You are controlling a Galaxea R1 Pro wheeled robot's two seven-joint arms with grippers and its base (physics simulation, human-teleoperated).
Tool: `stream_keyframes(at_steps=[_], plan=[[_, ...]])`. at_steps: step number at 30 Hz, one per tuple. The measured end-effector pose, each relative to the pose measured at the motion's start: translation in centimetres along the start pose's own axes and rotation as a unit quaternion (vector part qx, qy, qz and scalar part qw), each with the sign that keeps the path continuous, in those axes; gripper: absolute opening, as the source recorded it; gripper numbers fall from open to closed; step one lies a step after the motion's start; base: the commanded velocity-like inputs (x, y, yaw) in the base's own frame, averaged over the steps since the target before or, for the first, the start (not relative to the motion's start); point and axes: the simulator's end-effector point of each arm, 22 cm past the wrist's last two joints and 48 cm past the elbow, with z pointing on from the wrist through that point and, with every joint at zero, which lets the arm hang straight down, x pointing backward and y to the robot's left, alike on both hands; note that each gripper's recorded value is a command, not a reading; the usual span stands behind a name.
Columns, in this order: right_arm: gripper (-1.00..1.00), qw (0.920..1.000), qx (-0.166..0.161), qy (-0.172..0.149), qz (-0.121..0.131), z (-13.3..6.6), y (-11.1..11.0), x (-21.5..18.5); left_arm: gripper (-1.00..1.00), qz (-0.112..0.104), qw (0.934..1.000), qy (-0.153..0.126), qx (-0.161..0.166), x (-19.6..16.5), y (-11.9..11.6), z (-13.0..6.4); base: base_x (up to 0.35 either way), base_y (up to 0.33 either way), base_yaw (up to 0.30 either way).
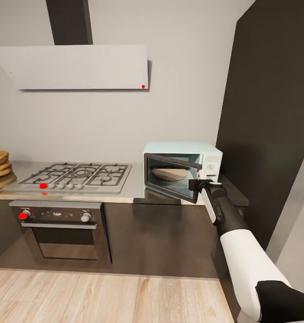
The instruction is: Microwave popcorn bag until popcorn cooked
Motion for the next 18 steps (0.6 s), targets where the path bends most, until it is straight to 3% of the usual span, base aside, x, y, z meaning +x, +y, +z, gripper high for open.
stream_keyframes(at_steps=[18], plan=[[-1.00,0.9999,-0.001,0.000,-0.013,-0.02,0.64,0.02,1.00,0.000,1.0000,0.000,0.000,0.00,0.00,0.00,-0.020,0.000,0.000]])
